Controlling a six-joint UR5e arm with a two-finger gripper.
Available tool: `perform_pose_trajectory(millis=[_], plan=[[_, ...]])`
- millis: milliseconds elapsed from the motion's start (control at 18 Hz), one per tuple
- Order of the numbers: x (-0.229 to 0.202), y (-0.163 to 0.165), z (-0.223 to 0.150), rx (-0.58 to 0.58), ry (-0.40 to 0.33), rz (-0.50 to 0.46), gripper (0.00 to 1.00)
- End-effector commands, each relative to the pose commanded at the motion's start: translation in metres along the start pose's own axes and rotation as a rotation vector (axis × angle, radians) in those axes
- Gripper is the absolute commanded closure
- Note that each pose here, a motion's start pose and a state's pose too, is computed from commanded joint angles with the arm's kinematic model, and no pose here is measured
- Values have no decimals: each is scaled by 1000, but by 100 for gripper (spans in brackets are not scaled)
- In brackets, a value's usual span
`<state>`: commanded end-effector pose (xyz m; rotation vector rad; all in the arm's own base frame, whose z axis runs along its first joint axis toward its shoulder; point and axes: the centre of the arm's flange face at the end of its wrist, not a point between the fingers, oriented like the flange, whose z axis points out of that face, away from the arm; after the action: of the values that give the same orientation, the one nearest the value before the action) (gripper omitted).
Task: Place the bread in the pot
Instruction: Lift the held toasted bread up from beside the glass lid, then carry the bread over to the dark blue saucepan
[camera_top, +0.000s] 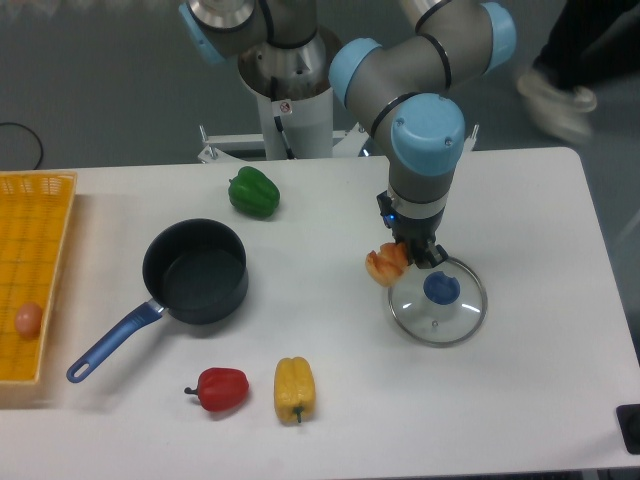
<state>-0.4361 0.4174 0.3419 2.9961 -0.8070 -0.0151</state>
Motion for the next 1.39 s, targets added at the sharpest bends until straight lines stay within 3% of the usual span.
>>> perform_pose_trajectory(millis=[889, 1111, 1389], plan=[[8, -3, 4, -3, 18, -59, 66], [20, -17, -4, -1, 11, -81, 66], [46, -59, -15, -3, 22, -105, 66]])
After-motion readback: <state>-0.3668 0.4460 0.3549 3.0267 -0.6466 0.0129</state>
